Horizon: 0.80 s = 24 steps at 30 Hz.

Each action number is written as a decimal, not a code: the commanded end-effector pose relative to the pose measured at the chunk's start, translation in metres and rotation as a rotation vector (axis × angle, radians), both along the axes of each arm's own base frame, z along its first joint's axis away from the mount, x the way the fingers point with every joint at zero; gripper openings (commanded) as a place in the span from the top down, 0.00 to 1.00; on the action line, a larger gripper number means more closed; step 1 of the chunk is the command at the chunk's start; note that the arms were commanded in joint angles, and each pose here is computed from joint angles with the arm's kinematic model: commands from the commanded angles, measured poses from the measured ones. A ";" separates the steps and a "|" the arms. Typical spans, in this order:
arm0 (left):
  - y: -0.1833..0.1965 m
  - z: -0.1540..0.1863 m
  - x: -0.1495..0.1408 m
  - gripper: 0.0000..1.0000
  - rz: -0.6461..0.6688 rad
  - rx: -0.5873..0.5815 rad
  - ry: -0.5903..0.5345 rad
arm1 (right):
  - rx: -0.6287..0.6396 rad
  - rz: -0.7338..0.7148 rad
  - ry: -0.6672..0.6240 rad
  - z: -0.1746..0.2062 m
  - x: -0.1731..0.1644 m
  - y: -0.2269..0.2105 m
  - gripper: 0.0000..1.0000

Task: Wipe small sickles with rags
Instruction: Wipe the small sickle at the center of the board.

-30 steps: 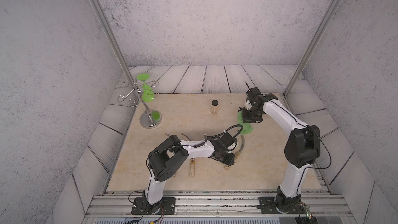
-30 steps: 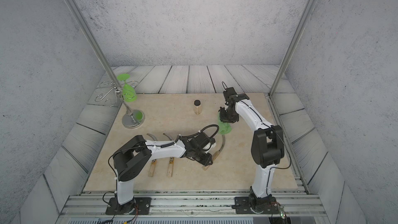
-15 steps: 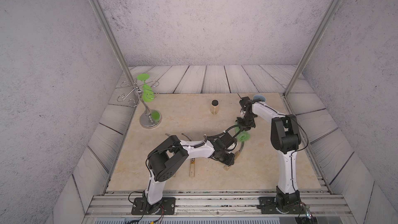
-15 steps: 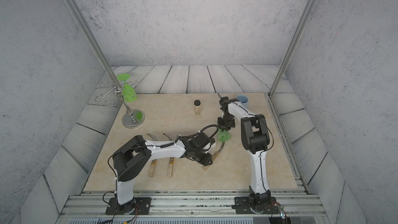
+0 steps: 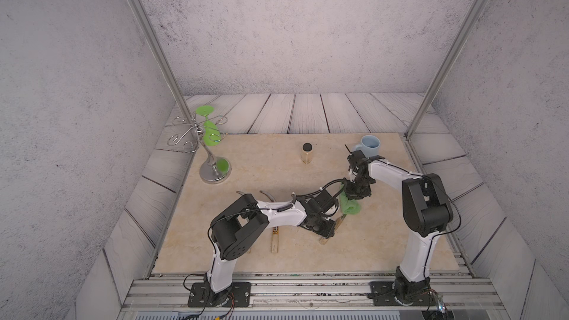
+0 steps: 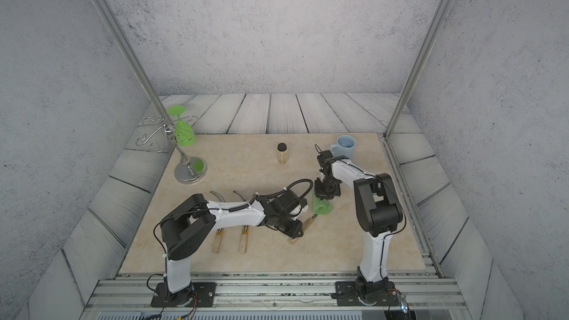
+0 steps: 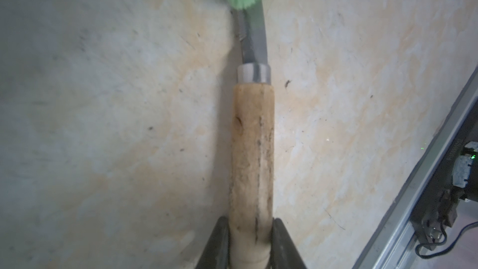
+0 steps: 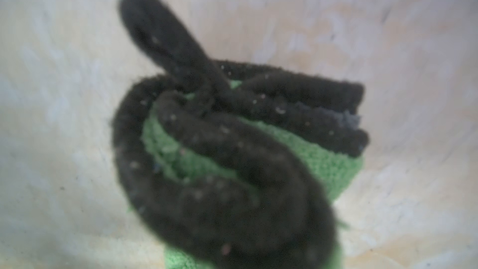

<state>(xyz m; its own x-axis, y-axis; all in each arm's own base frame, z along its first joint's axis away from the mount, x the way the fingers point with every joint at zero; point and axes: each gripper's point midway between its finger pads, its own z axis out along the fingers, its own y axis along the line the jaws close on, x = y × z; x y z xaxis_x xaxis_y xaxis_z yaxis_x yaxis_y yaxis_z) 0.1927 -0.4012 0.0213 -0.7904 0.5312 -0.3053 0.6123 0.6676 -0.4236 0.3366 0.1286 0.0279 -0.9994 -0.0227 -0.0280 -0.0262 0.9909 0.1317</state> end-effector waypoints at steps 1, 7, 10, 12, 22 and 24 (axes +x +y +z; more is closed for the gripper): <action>0.022 -0.020 0.005 1.00 0.067 0.101 0.011 | -0.039 0.043 0.272 -0.020 -0.084 -0.003 0.92; 0.021 -0.023 0.005 1.00 0.066 0.106 0.014 | 0.006 0.058 0.252 -0.011 -0.109 0.012 0.92; 0.023 -0.023 0.005 1.00 0.064 0.111 0.015 | 0.002 0.051 0.203 0.003 -0.108 0.009 0.92; 0.024 -0.025 0.003 1.00 0.062 0.115 0.021 | -0.012 0.048 0.148 0.020 -0.099 0.007 0.91; 0.028 -0.030 -0.001 1.00 0.074 0.126 0.040 | -0.063 0.030 -0.077 0.088 0.001 0.001 0.92; 0.030 -0.029 -0.001 1.00 0.075 0.131 0.039 | -0.059 0.036 -0.067 0.086 0.017 0.001 0.92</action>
